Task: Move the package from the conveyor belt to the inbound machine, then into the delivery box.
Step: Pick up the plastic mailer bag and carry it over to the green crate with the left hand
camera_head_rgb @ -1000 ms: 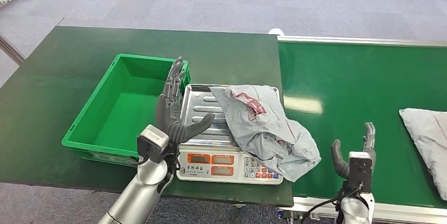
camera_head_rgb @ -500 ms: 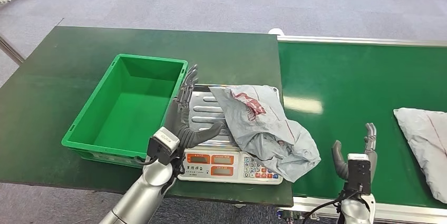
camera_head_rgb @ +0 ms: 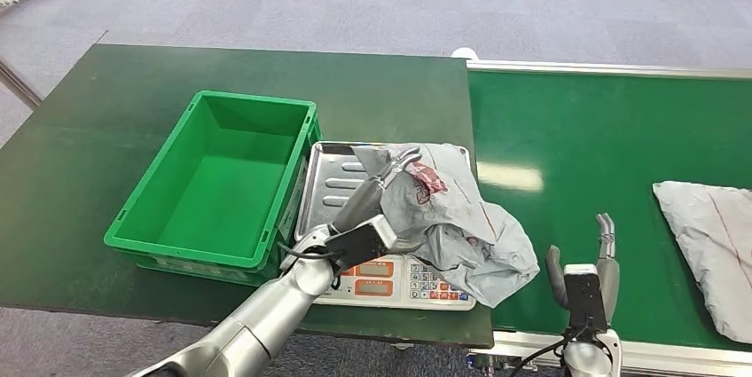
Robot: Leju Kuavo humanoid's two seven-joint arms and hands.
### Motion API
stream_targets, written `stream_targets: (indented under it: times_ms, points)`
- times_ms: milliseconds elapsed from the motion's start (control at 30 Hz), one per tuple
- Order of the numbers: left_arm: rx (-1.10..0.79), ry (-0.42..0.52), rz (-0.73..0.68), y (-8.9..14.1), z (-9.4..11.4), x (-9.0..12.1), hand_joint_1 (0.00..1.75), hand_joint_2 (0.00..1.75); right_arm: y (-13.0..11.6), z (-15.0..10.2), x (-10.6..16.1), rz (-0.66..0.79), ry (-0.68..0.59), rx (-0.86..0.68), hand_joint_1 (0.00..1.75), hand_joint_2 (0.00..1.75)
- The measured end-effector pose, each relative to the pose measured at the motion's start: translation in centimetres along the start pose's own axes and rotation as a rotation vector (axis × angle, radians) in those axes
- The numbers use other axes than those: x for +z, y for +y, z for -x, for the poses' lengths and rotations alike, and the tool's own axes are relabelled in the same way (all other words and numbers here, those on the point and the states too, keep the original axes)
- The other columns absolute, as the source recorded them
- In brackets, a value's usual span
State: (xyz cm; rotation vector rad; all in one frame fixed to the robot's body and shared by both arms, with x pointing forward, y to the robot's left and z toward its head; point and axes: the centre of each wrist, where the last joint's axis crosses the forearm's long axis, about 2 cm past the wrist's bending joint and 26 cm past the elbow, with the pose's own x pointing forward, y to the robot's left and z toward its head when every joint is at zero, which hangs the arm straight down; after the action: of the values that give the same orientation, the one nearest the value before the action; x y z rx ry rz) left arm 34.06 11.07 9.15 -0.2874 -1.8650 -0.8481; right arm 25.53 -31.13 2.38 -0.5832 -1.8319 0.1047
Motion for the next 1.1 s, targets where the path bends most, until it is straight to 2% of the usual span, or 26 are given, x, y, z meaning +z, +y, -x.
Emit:
stream_targets:
  times_ms: [100, 200, 567, 600, 700, 733, 900, 1100]
  points:
    - [0.006, 0.139, 0.093, -1.2, 0.2, -0.4, 0.0, 1.75, 0.2, 0.2, -0.2, -0.008, 0.01, 0.0, 0.0, 1.75]
    - [-0.052, 0.214, 0.13, -2.2, 0.3, -0.5, 0.0, 1.75, 0.5, 0.3, -0.7, -0.01, 0.015, -0.004, 0.0, 1.75]
    - [-0.199, 0.3, 0.15, -2.5, 0.2, -0.9, 0.0, 1.75, 1.2, -0.2, -2.6, -0.036, -0.008, -0.017, 0.0, 1.75]
    - [-0.205, 0.304, 0.147, -2.5, 0.2, -0.9, 0.11, 1.75, 1.3, -0.2, -2.6, -0.036, -0.009, -0.018, 0.0, 1.75]
    - [-0.226, 0.314, 0.129, -2.5, 0.2, -0.9, 1.42, 1.75, 1.3, -0.3, -2.8, -0.035, -0.01, -0.021, 0.0, 1.75]
    - [-0.237, 0.315, 0.122, -2.5, 0.2, -0.9, 1.75, 1.75, 1.4, -0.3, -2.9, -0.035, -0.011, -0.022, 0.0, 1.75]
    - [-0.312, 0.293, 0.061, -2.1, 0.2, -1.0, 1.75, 1.75, 1.6, -0.6, -3.4, -0.035, -0.021, -0.032, 0.0, 1.75]
    - [-0.312, 0.249, -0.016, -1.3, 0.1, -1.1, 1.75, 1.75, 1.7, -0.8, -3.7, -0.034, -0.027, -0.033, 0.0, 1.75]
